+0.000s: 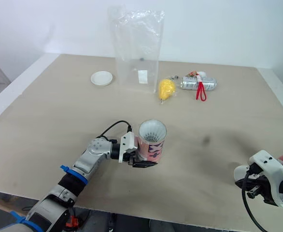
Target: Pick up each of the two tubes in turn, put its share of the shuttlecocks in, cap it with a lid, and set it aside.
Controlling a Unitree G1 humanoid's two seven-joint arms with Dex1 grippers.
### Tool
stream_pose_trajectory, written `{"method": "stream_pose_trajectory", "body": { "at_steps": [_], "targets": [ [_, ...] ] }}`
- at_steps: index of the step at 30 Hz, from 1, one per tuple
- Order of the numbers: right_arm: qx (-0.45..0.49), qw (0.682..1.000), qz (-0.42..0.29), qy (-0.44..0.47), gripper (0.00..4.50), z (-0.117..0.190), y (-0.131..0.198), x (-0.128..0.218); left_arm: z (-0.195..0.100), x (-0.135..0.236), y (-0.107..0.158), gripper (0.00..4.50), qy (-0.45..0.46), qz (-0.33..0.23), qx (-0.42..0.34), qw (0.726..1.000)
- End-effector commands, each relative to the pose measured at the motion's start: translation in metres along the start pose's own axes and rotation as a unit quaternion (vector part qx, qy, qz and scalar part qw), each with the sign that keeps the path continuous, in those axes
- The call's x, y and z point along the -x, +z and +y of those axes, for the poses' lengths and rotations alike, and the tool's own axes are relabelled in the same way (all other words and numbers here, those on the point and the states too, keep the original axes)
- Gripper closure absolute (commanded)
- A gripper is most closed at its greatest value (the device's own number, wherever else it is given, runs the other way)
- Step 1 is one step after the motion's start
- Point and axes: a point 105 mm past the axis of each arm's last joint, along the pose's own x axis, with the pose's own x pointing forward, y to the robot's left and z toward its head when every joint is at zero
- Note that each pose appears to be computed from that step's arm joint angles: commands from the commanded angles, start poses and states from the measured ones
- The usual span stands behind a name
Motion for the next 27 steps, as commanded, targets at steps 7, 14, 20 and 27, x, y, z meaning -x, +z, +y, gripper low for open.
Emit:
{"method": "stream_pose_trajectory", "body": {
  "at_steps": [7,14,20,27],
  "targets": [
    [0.166,0.978,-0.112,0.056,4.45,0.019,0.081,0.022,0.002,-0.002,-0.014,1.13,-0.001,0.025,0.008,1.0],
    [0.372,0.909,-0.153,0.108,4.45,0.057,0.149,0.051,0.006,-0.002,-0.02,1.13,0.004,0.025,0.032,0.999],
    [0.538,0.808,-0.18,0.159,4.45,0.102,0.194,0.072,-0.001,-0.005,-0.025,1.13,-0.025,0.033,0.054,0.998],
    [0.629,0.718,-0.185,0.234,4.45,0.141,0.22,0.075,0.0,-0.005,-0.024,1.13,-0.032,0.037,0.057,0.997]
  ]
}}
